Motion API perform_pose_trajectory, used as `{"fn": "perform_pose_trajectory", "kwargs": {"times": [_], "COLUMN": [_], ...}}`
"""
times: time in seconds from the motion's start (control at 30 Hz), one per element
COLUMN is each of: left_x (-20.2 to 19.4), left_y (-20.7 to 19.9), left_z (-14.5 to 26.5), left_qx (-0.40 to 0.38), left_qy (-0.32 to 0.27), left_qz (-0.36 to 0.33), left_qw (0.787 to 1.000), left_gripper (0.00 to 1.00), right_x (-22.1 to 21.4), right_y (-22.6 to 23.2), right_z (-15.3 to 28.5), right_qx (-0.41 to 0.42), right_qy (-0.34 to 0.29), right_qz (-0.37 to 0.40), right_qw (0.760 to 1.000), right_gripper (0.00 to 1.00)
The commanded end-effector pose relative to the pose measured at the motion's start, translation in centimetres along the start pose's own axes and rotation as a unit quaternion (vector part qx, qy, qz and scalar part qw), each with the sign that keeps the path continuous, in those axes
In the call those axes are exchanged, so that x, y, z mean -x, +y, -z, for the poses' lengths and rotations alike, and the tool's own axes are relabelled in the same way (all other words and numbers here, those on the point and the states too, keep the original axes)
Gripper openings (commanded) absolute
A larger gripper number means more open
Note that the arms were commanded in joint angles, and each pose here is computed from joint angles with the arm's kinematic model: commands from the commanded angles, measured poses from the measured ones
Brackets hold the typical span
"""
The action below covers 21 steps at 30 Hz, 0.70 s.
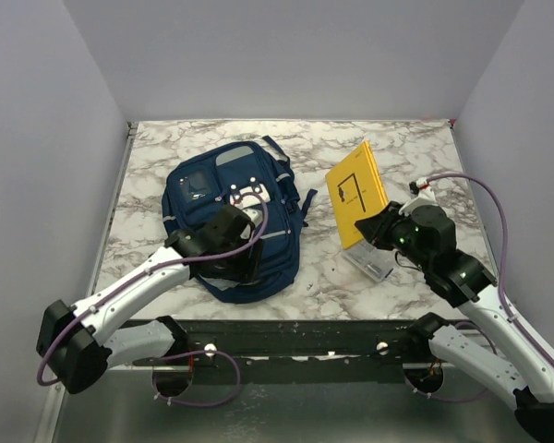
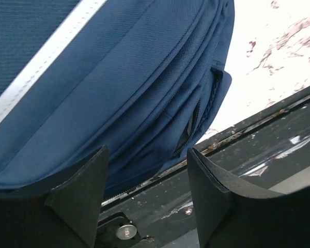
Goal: Pack the student bag
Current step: Place the book in the student bag.
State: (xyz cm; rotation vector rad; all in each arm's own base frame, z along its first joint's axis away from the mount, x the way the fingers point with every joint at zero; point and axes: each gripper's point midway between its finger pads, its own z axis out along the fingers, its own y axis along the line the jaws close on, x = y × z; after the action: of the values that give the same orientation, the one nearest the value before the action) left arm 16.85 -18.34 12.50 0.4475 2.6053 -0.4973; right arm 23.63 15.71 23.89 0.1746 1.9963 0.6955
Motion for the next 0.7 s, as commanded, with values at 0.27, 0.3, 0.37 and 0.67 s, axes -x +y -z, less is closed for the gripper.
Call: {"fn": "perform_pose_trajectory", "kwargs": {"times": [0.27,0.3,0.37,0.67], "left_x": [1.1,1.1,0.8,-0.2], "left_y": [-0.4,-0.4,-0.6,-1.6], "left_z": [-4.5,-4.8,-5.2,-6.4], "left_qx": [0.059,0.063,0.064,0.058], "left_qy": [0.050,0.053,0.061,0.091], "left_qz": [-0.094,-0.097,-0.102,-0.131], "left_qw": [0.993,0.992,0.991,0.986], "left_gripper": [0.45,0.45,0.47,0.46], "right_x": [0.8,0.8,0.8,0.2], "right_y": [0.6,0.6,0.5,0.6], "right_z": [0.5,0.6,0.7,0.3], "right_qx": [0.024,0.023,0.021,0.027], "right_qy": [-0.025,-0.025,-0.024,-0.013], "right_qz": [0.016,0.017,0.018,0.026], "right_qw": [0.999,0.999,0.999,0.999], "right_gripper": [0.00,0.00,0.00,0.00]}}
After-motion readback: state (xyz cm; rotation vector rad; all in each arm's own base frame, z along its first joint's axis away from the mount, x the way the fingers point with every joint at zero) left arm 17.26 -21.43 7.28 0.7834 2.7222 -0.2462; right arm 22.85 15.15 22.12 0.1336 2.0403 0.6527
